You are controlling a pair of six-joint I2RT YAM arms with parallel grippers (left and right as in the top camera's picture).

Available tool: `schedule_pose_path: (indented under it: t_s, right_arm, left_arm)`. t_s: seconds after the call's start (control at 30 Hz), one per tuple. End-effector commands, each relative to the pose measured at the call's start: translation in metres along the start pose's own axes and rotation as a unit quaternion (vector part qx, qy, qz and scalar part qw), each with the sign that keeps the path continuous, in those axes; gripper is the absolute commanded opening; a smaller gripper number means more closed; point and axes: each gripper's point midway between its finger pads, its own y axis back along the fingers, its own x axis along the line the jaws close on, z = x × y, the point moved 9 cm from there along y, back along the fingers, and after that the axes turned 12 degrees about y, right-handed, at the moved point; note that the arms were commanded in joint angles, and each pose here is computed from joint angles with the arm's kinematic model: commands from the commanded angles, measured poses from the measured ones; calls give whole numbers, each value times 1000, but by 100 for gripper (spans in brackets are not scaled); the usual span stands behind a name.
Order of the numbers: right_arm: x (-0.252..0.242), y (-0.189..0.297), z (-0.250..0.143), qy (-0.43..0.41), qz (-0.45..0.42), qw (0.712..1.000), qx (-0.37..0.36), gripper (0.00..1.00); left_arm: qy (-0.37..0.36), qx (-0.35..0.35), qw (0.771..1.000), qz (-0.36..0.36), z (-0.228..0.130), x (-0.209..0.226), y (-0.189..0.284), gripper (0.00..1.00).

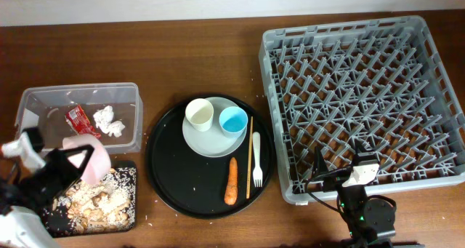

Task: Sort waste into correct bins and load items into the dishwasher rack
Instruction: 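Carry the empty pink bowl back and set it on the round tray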

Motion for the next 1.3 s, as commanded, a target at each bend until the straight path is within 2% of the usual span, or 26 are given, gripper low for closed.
schedule_pose_path:
  t_s: [0.0,0.1,0.2,0.33,0.43,0.57,0.7,0.83,1.0,1.27]
  right_arm:
    - [1,0,-2,-2,1,1000,3,99]
    - [1,0,-2,-2,1,1000,3,99]
    - [1,0,-2,-2,1,1000,3,99]
    - [1,0,-2,-2,1,1000,3,99]
    - [1,0,-2,-2,1,1000,3,99]
    - [1,0,-2,-2,1,1000,3,99]
    - [1,0,-2,-2,1,1000,3,99]
    - [1,0,-2,-2,1,1000,3,99]
    - [1,0,-2,-2,1,1000,3,99]
    - [1,0,-2,-2,1,1000,3,99]
  left_arm:
    - [-48,-13,995,88,-7,-37,1,0]
    - [-105,-6,988,116,-22,-64,-15,0]
    - [-139,42,981,125,-46,-81,-37,0]
    - [-182,69,962,193,-71,-90,-64,0]
    - [-224,125,942,218,-94,-95,-94,0]
    - [-242,184,918,256,-117,-92,-132,0]
    - [-265,260,879,298,-147,-81,-174,0]
    - [-285,308,847,327,-172,-68,-202,0]
    - [-289,334,824,355,-186,-55,-220,0]
    - [-292,330,811,385,-187,-41,-224,1]
